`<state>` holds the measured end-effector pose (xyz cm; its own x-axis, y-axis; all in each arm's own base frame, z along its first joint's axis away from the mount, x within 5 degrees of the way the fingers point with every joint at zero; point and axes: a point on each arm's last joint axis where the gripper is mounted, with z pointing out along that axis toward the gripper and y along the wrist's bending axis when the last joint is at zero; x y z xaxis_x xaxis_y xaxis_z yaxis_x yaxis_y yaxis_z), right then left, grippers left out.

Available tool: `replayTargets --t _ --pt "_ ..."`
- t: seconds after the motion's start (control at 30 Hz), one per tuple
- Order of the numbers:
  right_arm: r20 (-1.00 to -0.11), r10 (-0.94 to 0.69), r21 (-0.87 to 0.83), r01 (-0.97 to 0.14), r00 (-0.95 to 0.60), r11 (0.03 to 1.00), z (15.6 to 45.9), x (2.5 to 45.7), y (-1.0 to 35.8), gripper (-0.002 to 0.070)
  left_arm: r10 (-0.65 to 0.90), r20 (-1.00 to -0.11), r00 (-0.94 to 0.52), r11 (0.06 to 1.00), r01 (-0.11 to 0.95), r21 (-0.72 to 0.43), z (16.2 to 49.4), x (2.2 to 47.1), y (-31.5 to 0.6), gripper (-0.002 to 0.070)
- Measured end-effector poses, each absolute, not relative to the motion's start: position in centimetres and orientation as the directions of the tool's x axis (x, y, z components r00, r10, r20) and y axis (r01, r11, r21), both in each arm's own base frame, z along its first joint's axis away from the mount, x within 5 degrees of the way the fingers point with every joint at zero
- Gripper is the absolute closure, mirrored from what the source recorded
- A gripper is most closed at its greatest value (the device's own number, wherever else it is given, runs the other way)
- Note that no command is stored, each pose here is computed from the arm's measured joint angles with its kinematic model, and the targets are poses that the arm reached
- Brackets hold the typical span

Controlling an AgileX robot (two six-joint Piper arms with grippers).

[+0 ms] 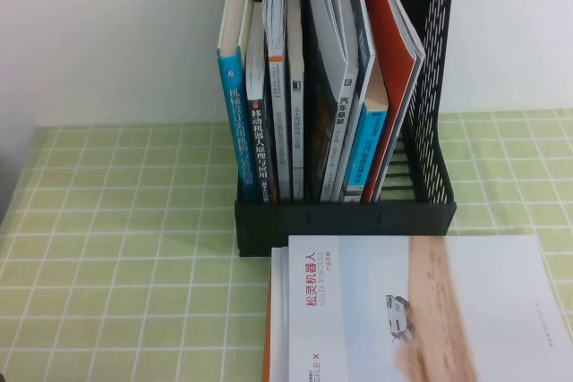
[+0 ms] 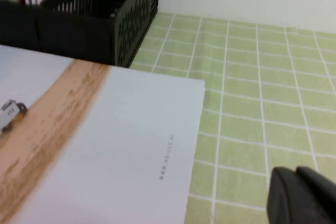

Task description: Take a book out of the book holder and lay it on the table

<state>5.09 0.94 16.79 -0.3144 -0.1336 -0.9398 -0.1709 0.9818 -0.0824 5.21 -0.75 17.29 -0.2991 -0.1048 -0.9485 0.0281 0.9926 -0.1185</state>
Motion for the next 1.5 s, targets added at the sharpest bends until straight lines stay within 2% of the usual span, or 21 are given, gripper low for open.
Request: replayTargets --t 1.5 --pt "-0.938 -0.13 -0.077 -0.173 -0.321 0.982 16.74 5.07 0.96 0.0678 -0.05 -0.955 -0.293 0.997 0.045 -0.066 17.32 5.22 -0.75 0.0678"
